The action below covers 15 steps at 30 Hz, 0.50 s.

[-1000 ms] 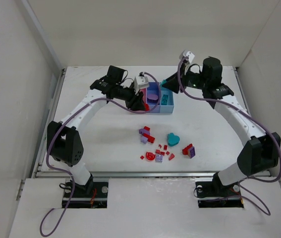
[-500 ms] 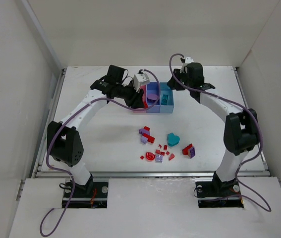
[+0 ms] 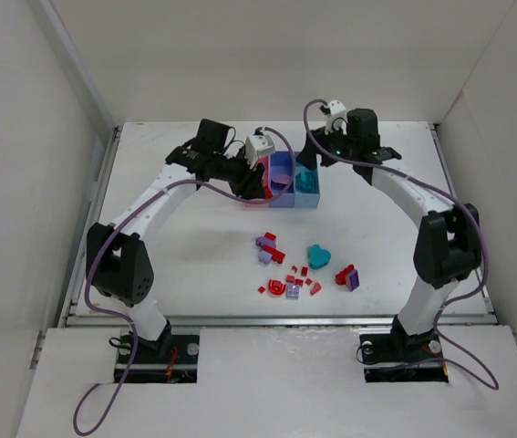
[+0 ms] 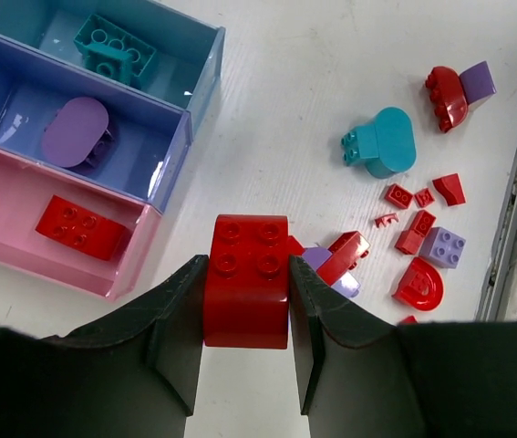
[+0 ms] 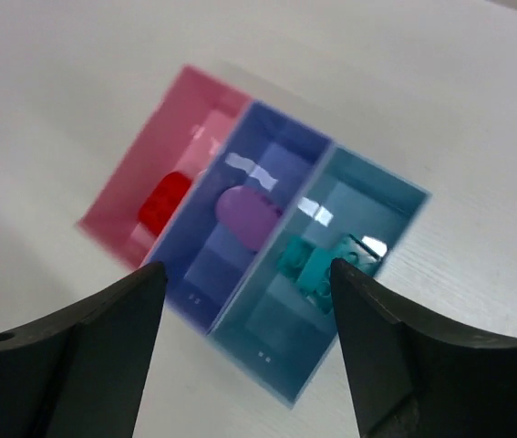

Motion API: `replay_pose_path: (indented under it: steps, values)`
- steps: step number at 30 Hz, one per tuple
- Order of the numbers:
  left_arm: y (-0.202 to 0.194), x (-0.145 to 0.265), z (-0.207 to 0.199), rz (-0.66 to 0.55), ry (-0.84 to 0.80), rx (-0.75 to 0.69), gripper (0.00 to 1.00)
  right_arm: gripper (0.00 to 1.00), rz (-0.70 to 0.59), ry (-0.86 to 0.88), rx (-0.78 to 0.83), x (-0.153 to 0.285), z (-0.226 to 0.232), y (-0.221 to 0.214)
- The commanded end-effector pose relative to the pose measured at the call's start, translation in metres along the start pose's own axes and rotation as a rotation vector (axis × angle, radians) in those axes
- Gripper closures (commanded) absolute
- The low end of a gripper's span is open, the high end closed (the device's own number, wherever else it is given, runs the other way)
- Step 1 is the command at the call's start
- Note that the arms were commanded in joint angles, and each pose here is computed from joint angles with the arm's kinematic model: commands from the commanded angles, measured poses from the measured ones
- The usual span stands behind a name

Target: Sort the legos into containers by color

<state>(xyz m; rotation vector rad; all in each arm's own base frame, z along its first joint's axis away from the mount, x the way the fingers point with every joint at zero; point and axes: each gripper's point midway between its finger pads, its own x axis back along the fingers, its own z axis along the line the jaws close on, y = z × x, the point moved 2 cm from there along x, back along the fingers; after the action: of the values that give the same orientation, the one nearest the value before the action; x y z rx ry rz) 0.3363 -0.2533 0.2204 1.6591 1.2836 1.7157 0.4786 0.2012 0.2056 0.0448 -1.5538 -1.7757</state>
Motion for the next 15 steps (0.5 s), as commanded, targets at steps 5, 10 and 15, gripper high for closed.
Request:
replay_pose_path:
  steps: [5,10,15]
  values:
    - [0.034,0.015,-0.021,-0.091,-0.123,-0.153,1.00,0.27,-0.198,0.684,0.626,0.100,0.118,0.001]
    - [0.047,0.019,-0.032,-0.141,-0.200,-0.231,1.00,0.27,-0.139,0.806,0.623,0.104,0.151,-0.026]
    - [0.049,0.024,-0.043,-0.156,-0.255,-0.257,1.00,0.26,-0.132,0.869,0.648,0.094,0.172,-0.025]
